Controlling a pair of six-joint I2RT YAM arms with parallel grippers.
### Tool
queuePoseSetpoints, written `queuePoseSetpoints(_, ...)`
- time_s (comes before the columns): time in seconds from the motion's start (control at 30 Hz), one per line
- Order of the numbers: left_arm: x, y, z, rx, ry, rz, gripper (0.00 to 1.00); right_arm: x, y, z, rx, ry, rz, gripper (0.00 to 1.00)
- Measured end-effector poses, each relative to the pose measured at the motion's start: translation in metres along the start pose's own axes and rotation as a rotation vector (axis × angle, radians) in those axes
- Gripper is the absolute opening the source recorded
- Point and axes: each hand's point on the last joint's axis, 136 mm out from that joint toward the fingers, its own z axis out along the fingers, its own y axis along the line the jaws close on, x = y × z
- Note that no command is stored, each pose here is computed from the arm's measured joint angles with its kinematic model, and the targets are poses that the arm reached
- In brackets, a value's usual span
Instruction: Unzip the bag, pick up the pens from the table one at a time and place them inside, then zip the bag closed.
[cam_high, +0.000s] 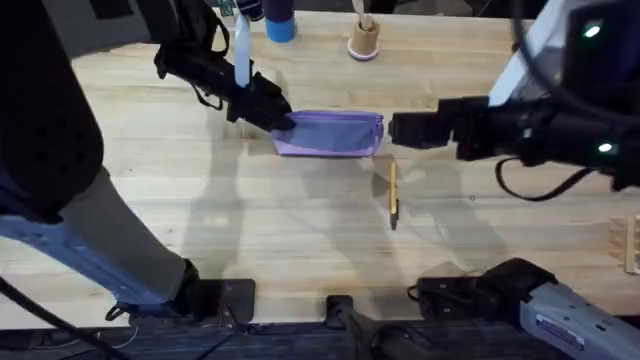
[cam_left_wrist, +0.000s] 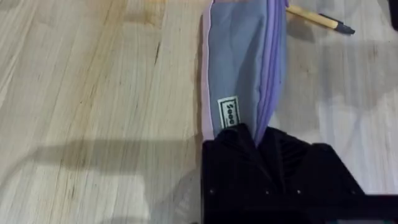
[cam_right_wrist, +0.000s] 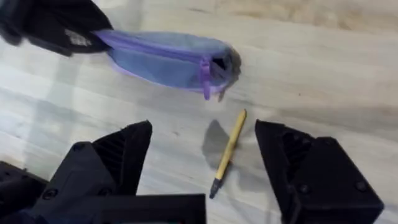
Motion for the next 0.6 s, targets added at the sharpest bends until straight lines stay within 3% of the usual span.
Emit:
queuePoseSetpoints(0.2, 0.0, 0.0, 0.0, 0.0, 0.0, 0.0, 0.043, 0.02, -0.008, 0.022, 0.019, 0.066, 0.019, 0.996)
queuePoseSetpoints(0.6, 0.0, 0.0, 0.0, 0.0, 0.0, 0.0, 0.043, 0.018, -0.011, 0.057, 0.029, 0.112, 0.038, 0.996)
